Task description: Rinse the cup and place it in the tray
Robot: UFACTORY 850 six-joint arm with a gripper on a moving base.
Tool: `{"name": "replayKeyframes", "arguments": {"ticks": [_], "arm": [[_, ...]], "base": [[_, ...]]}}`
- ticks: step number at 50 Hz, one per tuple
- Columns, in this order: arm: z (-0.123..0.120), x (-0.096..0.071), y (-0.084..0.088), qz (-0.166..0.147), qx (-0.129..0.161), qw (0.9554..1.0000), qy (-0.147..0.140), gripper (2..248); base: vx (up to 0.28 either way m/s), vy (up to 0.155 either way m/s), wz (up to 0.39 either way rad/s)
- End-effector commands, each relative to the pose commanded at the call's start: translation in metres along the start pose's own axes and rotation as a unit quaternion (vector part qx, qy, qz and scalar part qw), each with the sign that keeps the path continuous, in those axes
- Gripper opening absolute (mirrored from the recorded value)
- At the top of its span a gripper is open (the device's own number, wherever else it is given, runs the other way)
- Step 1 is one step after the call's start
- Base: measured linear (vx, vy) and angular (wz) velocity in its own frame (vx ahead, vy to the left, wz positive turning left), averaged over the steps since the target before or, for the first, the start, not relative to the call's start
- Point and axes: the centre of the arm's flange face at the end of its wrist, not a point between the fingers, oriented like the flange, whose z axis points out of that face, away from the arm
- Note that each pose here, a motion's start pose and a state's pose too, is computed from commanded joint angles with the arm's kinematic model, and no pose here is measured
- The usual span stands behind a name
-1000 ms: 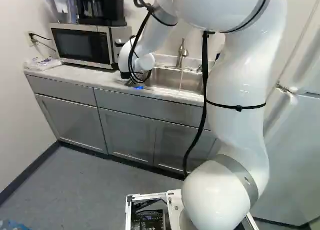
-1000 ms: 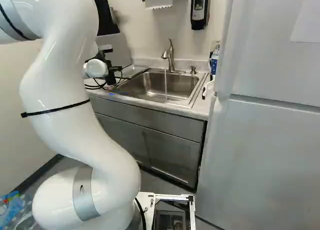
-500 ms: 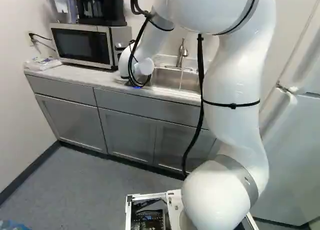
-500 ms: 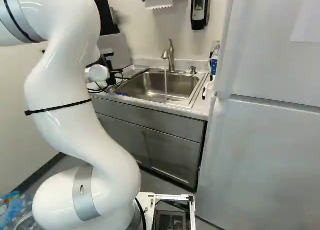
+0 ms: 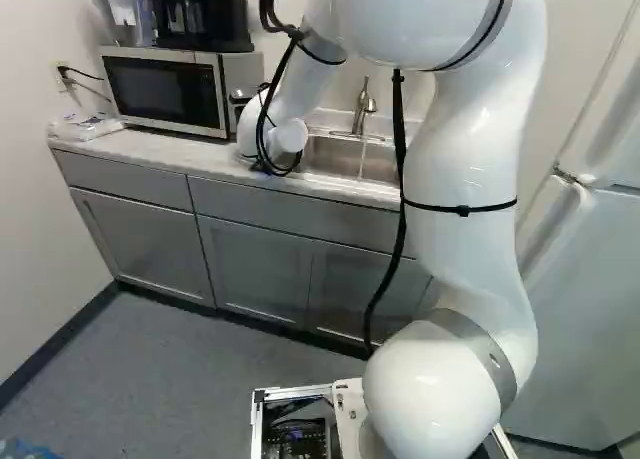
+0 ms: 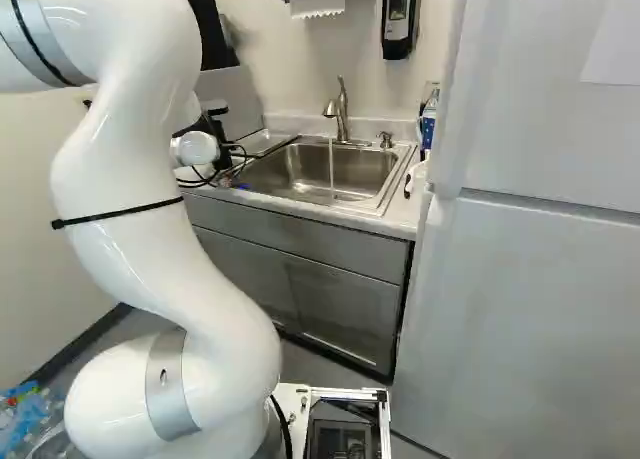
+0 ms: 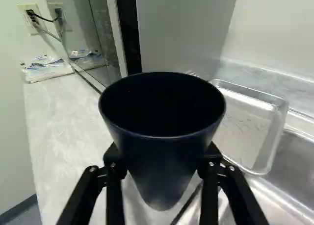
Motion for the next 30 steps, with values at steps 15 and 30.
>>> {"name": "replayKeyframes", "arguments": {"ticks": [15,30], "arm": [[0.000,0.001,0.000,0.000,0.000,1.0000,0.001,124],[-0.006,0.015,0.001,0.000,-0.001,0.9999,0.014,124]], "base": [[0.000,0.000,0.000],[0.000,0.000,0.000]]}}
